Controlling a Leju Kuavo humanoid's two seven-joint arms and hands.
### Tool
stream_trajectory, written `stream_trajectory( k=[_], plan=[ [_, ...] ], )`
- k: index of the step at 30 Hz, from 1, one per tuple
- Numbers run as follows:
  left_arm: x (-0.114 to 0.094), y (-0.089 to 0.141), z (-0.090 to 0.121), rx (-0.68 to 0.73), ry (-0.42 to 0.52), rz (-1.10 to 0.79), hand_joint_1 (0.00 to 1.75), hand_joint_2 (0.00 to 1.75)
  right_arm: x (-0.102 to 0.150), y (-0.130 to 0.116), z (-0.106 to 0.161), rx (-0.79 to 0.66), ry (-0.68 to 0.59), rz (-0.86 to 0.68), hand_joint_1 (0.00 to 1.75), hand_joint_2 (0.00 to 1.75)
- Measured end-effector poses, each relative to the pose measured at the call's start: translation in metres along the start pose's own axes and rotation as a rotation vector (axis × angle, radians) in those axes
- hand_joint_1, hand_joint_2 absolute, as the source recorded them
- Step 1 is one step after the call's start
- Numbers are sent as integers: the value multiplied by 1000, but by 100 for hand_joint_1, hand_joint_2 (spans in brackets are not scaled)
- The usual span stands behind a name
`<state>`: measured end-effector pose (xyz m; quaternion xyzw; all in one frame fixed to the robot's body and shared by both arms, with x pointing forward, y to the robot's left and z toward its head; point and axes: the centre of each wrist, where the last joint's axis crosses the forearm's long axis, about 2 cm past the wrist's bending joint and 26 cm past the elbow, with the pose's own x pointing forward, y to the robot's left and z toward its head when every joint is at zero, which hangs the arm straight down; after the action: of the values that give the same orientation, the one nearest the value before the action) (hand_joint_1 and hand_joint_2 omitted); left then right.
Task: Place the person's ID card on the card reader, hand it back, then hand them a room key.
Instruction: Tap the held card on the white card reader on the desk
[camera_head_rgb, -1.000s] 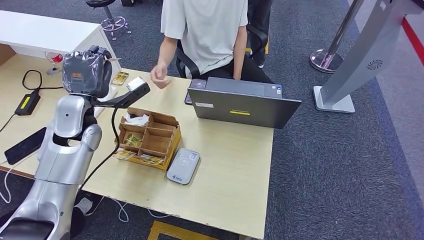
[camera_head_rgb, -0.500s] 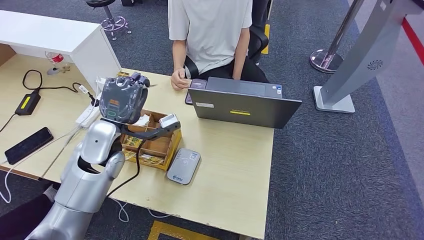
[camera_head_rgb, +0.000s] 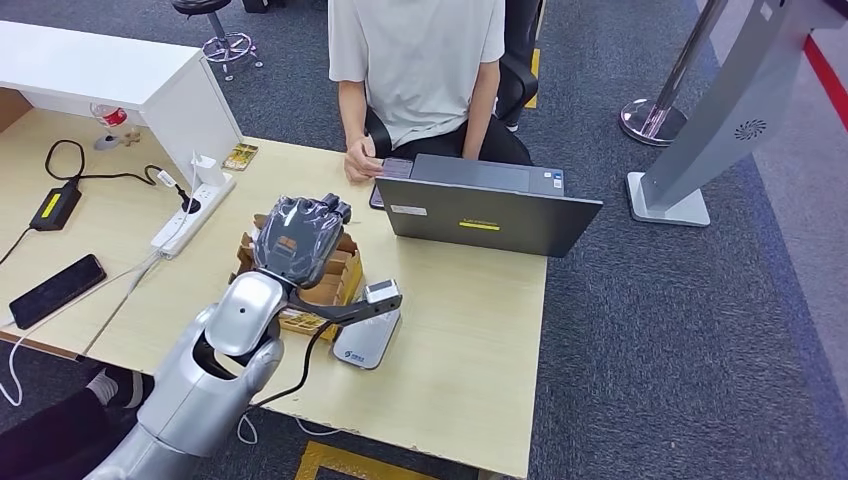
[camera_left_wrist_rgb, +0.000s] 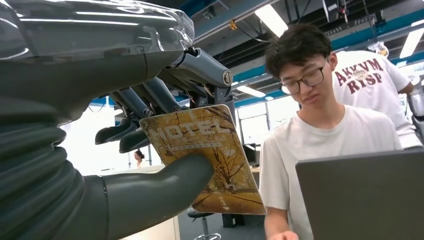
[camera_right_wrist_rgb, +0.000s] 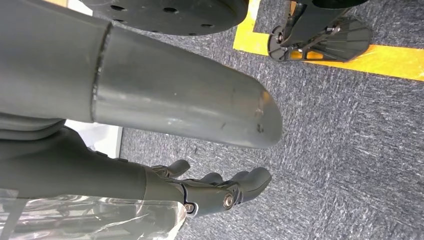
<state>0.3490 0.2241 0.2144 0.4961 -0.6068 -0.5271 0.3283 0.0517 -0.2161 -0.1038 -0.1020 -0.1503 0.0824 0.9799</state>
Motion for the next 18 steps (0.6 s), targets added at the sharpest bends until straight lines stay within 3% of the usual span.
stream_trajectory(
  k=[11, 18],
  plan=[
    [6, -21, 3, -109, -6, 5, 175, 175, 0, 1, 0, 8, -6, 4, 0, 0],
    [32, -49, 16, -195, -75, 4, 175, 175, 3, 4, 1, 16, -11, 8, 0, 0]
  ],
)
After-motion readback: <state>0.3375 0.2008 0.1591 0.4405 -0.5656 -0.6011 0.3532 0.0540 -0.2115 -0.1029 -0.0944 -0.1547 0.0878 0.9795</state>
